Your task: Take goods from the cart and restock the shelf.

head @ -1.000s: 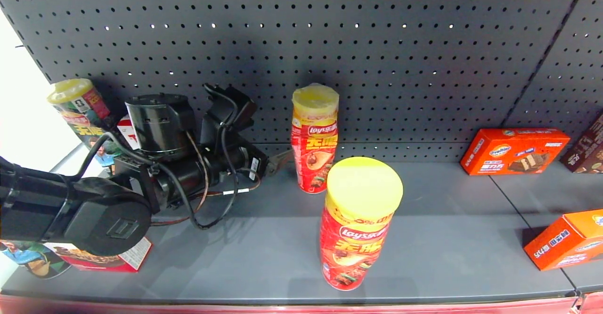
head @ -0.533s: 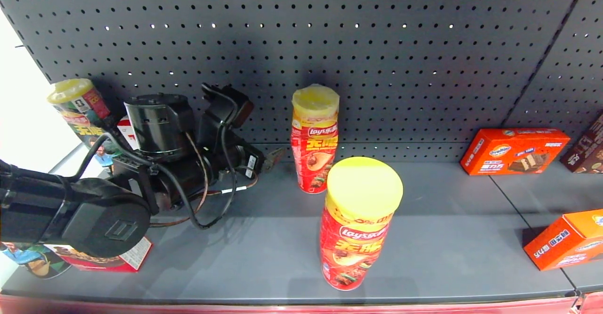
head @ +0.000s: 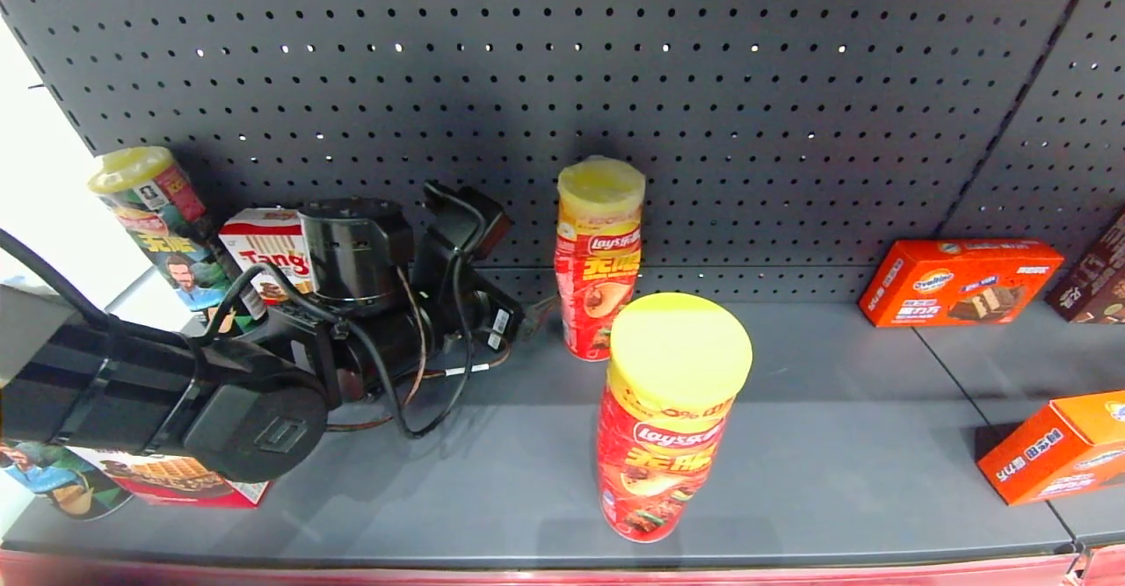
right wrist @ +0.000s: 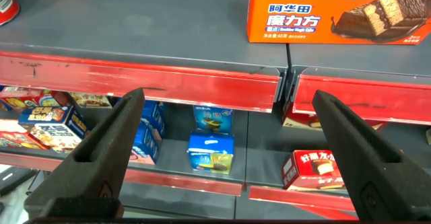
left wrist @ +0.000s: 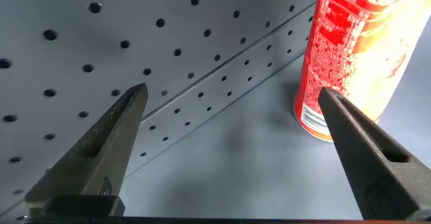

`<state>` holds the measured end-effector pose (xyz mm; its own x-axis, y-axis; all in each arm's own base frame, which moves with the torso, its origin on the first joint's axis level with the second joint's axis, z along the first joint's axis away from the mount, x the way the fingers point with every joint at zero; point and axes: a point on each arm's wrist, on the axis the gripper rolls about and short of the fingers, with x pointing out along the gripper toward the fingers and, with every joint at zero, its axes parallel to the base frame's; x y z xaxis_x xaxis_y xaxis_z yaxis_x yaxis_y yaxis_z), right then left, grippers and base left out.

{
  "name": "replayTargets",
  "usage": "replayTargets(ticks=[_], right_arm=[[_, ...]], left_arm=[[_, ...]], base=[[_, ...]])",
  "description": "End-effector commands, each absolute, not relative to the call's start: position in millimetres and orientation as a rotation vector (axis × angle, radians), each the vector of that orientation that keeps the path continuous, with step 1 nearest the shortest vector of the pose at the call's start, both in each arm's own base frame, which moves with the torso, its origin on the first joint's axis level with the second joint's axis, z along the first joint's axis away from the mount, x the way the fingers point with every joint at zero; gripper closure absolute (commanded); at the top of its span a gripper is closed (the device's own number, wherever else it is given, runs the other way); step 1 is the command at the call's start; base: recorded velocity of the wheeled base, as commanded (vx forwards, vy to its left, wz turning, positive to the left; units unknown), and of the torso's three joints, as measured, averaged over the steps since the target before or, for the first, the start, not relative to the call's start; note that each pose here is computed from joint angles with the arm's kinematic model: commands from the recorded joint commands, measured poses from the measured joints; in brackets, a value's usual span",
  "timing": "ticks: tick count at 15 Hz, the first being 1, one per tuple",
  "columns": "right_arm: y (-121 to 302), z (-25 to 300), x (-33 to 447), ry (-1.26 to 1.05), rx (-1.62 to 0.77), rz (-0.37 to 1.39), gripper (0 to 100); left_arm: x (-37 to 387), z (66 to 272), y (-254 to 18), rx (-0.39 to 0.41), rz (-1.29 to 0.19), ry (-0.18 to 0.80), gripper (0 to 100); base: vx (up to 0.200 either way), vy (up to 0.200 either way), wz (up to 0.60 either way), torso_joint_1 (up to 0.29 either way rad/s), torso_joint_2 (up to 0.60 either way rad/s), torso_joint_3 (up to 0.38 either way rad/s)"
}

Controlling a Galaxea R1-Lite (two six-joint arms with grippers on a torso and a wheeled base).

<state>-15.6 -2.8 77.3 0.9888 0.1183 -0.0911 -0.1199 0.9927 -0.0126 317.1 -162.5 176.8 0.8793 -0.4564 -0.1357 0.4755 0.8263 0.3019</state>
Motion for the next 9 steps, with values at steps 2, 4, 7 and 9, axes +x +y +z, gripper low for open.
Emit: replayTargets(ticks=[2,4,7,9], right_arm=[[-2.8,77.3,-15.4,0.093,-0.019,0.120,0],[-2.8,77.4,-15.5,0.090,-0.018,0.120,0],[-2.8,77.4,-15.4,0.091,-0.018,0.120,0],[-2.8,77.4,-15.5,0.090,-0.018,0.120,0]], left_arm=[[321.6,171.9,-168.9,0.338,-0.507,0.065,0],[322.3,172.6,-169.3,0.337,-0.506,0.062,0],[321.4,173.9,-168.8,0.334,-0.506,0.056,0],[319.8,185.3,-166.7,0.321,-0.496,0.015,0]], base=[[0.000,0.000,0.00,0.000,0.00,0.000],[0.000,0.000,0.00,0.000,0.00,0.000],[0.000,0.000,0.00,0.000,0.00,0.000],[0.000,0.000,0.00,0.000,0.00,0.000]])
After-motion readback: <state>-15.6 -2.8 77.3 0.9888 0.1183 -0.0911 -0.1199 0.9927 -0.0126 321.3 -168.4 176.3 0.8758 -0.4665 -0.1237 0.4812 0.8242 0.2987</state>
